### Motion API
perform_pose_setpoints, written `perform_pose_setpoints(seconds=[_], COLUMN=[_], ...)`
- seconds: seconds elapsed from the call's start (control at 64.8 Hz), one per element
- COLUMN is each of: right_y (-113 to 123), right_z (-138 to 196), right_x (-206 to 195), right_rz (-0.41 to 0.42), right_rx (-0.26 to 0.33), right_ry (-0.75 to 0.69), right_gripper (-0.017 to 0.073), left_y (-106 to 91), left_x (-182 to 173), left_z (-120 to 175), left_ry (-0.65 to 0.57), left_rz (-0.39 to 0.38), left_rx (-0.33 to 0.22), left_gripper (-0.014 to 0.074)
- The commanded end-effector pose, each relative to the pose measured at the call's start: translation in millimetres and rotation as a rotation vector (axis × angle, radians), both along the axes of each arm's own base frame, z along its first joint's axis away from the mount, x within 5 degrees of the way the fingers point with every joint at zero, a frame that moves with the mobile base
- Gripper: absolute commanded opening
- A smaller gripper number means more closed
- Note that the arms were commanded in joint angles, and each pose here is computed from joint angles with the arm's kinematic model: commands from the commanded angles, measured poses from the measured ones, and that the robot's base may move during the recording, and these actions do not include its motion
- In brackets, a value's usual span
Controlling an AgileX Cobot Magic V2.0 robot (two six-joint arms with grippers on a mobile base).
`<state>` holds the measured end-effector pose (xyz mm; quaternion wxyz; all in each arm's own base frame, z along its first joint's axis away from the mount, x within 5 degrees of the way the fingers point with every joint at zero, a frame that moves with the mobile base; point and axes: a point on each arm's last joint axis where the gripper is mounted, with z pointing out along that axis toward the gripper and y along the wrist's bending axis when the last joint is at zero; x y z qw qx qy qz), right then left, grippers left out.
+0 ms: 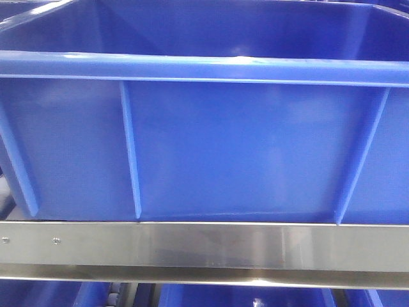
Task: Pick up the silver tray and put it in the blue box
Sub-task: 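Lower the tray into the blue bin and open both grippers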
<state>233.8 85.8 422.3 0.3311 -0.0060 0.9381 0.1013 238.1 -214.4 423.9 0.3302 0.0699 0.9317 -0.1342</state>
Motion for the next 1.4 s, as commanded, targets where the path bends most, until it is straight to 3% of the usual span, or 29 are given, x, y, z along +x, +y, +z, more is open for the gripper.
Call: perform_pose_setpoints(seconds=[0.0,0.17,0.371,0.556,0.741,1.019,1.127,1.297,1.39], right_y=[2.4,16.6,26.0,33.5,38.6,39.2,39.1,38.6,38.2], right_z=[8.2,-21.2,-63.3,-97.5,-125.4,-131.6,-131.6,-131.3,-130.6], right_x=[17.6,56.4,94.3,117.0,132.5,136.7,136.5,135.5,134.9], right_rz=[0.014,0.024,0.027,0.037,0.046,0.050,0.050,0.048,0.048], right_rx=[-0.032,-0.059,-0.146,-0.187,-0.217,-0.234,-0.235,-0.238,-0.240], right_ry=[-0.092,-0.061,0.006,0.068,0.115,0.114,0.116,0.123,0.125], right_gripper=[0.0057,0.0057,0.0057,0.0057,0.0057,0.0066,0.0168,0.0531,0.0622], left_y=[7.8,-5.7,-19.8,-24.7,-23.2,-15.1,-15.3,-16.6,-17.0], left_x=[13.4,48.1,84.4,107.4,117.5,124.7,124.6,124.1,123.8], left_z=[15.8,-16.5,-61.5,-96.1,-111.0,-113.3,-113.5,-113.6,-113.7], left_ry=[-0.121,-0.092,-0.042,0.009,0.039,0.046,0.048,0.052,0.051], left_rz=[0.025,0.044,0.060,0.077,0.094,0.114,0.092,0.076,0.062], left_rx=[-0.046,-0.005,0.046,0.086,0.095,0.084,0.089,0.082,0.088], left_gripper=[-0.0104,-0.0104,-0.0104,-0.0104,-0.0104,-0.0075,0.0022,0.0286,0.0397])
